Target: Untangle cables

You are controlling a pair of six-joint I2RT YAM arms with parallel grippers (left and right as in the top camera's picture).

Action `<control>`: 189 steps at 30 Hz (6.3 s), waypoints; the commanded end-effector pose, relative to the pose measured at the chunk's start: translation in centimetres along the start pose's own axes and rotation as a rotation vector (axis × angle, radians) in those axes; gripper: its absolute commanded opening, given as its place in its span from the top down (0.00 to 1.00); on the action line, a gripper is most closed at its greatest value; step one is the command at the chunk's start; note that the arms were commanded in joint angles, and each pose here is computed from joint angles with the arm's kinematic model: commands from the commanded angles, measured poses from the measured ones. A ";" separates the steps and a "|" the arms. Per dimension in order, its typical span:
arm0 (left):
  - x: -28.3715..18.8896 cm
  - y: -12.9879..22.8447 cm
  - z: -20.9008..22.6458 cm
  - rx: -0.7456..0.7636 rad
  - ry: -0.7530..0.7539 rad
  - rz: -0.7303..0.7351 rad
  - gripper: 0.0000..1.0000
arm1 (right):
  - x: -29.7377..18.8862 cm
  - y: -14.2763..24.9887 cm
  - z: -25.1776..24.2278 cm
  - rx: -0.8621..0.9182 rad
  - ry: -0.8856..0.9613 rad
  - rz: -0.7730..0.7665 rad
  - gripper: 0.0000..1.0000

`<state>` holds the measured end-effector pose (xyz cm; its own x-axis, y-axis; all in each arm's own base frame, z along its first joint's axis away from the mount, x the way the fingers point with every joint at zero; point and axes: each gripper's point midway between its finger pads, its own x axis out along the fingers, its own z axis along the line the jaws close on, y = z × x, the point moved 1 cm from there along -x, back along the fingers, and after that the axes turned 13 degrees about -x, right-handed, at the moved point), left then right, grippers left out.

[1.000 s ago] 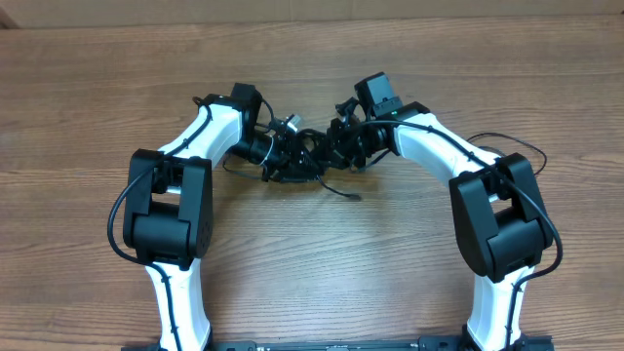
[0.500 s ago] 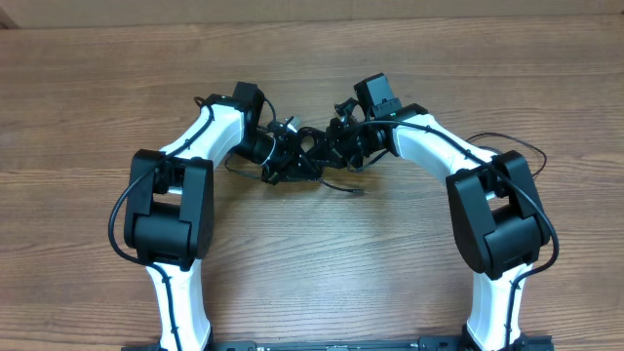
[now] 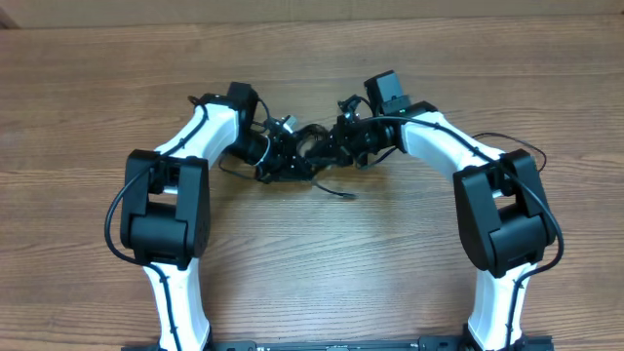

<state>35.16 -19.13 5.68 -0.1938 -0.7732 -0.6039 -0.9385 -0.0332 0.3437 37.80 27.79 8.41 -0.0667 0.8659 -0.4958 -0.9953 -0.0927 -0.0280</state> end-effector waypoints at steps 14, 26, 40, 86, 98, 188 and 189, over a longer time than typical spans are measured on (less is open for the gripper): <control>-1.1 1.3 1.9 0.239 -0.096 0.040 0.87 | -0.9 0.8 0.6 -0.184 -0.030 0.026 0.71; -5.1 -0.3 4.2 -0.005 -0.438 -0.068 0.82 | 0.0 2.3 -1.6 -0.224 0.130 0.071 0.63; -2.4 -3.1 4.6 -0.064 -0.408 -0.175 0.76 | 3.4 4.4 -1.5 -0.302 0.252 0.133 0.77; 1.4 -0.8 6.2 -0.119 -0.281 -0.072 0.96 | 5.8 6.2 1.8 0.011 0.145 0.160 0.72; -0.2 -0.3 4.4 -0.098 -0.064 -0.018 0.96 | 3.3 5.4 2.1 -0.091 0.020 0.176 0.72; 0.6 2.4 4.5 -0.012 -0.518 0.015 0.96 | 5.8 7.1 -4.1 0.081 0.275 0.097 0.73; 0.7 2.4 4.7 -0.012 -0.518 0.015 0.96 | 5.8 7.1 -4.1 0.084 0.276 0.099 0.73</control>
<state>31.94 -16.93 3.28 -0.3219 -0.3805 -0.8669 -0.9326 -0.0302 0.3596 31.49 29.69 1.90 -0.1192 0.6758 -0.7274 -0.9924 -0.1033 0.0667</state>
